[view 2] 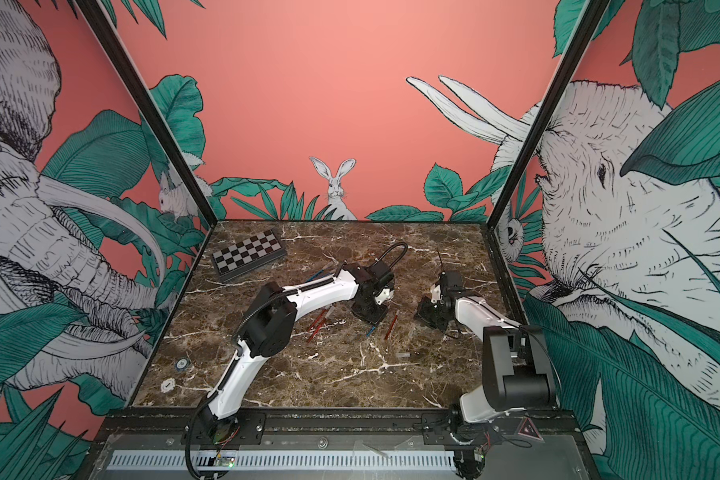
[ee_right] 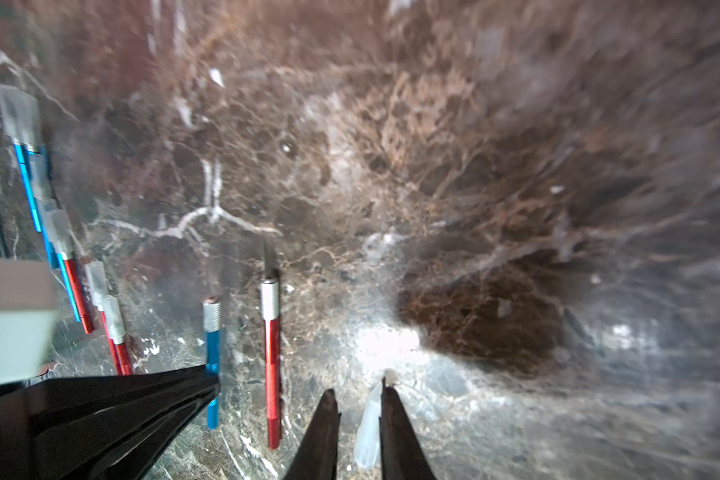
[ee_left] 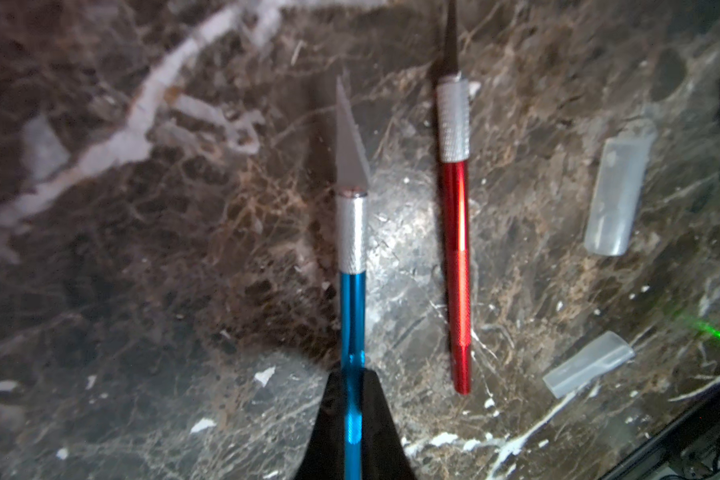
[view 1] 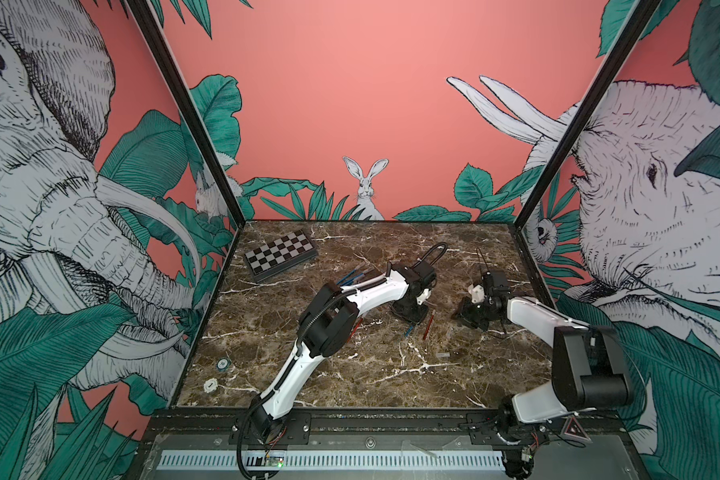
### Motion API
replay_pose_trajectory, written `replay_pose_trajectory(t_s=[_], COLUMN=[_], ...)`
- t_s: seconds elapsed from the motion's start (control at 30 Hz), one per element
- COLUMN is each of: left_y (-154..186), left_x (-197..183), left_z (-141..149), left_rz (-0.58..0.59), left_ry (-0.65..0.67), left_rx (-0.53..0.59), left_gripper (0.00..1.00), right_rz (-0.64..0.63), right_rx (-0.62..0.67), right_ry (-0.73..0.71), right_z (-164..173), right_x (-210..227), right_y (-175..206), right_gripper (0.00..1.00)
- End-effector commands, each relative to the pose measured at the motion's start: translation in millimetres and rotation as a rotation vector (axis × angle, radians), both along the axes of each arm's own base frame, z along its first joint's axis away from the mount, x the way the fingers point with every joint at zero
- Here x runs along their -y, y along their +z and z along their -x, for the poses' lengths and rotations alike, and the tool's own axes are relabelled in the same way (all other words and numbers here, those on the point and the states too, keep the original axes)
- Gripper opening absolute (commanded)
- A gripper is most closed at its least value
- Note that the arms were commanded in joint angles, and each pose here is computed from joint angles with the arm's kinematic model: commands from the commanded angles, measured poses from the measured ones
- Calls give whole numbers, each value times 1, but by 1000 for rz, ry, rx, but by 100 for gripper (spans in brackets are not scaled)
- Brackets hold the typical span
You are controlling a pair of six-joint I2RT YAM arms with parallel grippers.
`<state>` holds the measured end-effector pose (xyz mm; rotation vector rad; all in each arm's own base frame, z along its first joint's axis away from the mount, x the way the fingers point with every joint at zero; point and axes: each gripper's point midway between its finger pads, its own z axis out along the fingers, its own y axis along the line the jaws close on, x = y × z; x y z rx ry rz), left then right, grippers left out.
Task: Remove protective caps from carving knives
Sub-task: Place the protective sleeve at the center of the board, then place the carving knife at the center of the board.
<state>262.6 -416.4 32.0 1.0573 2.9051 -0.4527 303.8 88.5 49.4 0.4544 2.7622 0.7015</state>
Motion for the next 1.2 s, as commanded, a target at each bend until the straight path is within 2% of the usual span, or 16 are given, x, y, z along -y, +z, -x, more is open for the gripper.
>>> replay_pose_trajectory(t_s=[0.0, 0.43, 0.87, 1.03, 1.13, 1.17], left_y=[9, 8, 23, 47, 66, 73], left_x=[0, -2, 3, 6, 5, 4], left_z=[-3, -4, -10, -18, -23, -26], left_rz=[10, -12, 7, 31, 47, 50], left_ry=[17, 21, 14, 1, -10, -10], left_rx=[-7, -2, 24, 86, 134, 154], left_gripper=[0, 12, 24, 37, 50, 55], right_rz=[26, 15, 12, 11, 11, 16], right_rx=[36, 96, 127, 138, 161, 168], right_ry=[-8, -24, -25, -15, -11, -13], right_z=[-3, -5, -5, -5, -6, -7], right_x=[5, 5, 5, 5, 4, 5], right_y=[13, 28, 33, 38, 44, 46], right_gripper=[21, 33, 34, 36, 42, 47])
